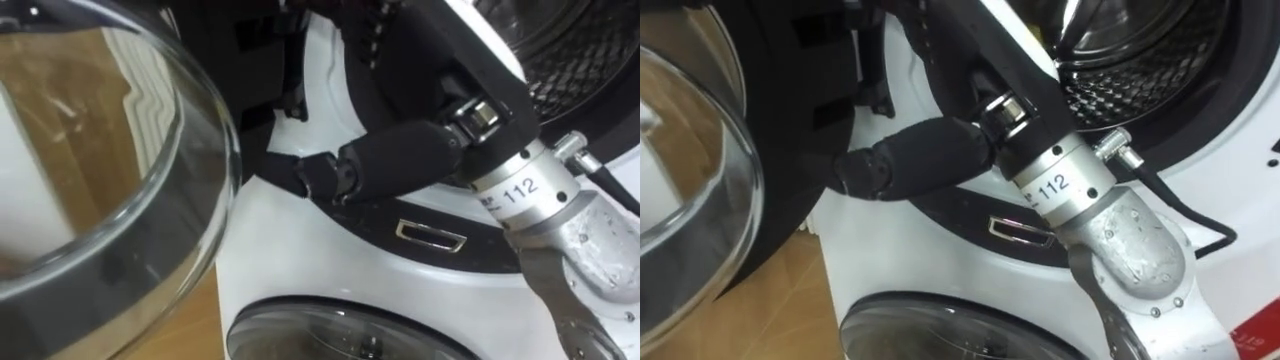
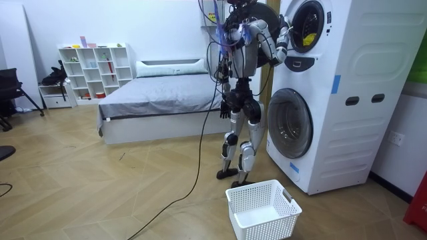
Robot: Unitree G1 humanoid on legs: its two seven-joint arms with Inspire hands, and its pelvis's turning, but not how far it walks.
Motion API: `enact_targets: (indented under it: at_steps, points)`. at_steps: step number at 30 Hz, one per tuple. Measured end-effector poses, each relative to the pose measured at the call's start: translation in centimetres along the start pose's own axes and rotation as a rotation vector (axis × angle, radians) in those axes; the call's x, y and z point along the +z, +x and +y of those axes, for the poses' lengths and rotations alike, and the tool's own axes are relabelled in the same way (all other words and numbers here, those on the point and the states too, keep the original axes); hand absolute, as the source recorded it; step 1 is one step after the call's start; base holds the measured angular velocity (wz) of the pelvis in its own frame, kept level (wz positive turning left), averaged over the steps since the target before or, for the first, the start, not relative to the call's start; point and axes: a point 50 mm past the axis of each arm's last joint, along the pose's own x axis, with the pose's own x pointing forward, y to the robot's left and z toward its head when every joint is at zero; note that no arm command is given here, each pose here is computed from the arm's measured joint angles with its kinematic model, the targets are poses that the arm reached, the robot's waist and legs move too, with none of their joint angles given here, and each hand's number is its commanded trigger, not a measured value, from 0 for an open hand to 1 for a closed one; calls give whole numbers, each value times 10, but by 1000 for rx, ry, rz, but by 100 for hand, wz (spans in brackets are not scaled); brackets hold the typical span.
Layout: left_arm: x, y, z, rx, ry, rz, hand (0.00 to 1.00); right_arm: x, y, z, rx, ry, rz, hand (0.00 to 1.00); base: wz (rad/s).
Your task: Pick clothes from washing machine
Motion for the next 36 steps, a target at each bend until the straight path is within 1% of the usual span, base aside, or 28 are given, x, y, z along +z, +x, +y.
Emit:
enact_targets:
  at_steps: [3, 5, 14, 20, 27, 32, 36]
  points:
    - [-9, -1, -2, 11, -11, 22, 0, 3, -3, -12, -69, -28, -3, 0, 0]
    - [-14, -2, -1, 14, -30, 40, 0, -1, -7, -28, -137, -40, 6, 0, 6]
    - [-18, -2, 1, 31, -26, 49, 0, -11, -18, -62, -287, -120, 72, 0, 8]
    - [-20, -2, 1, 29, -17, 52, 0, -32, -30, -83, -390, -152, 190, 0, -2]
    - [-26, -2, 3, 35, -39, 69, 0, -33, -32, -89, -398, -188, 215, 0, 0]
    - [-19, -1, 5, 26, -46, 51, 0, -40, -33, -89, -396, -223, 257, 0, 3]
    - [-9, 0, 6, 23, -43, 33, 0, -57, -28, -92, -357, -215, 338, 0, 0]
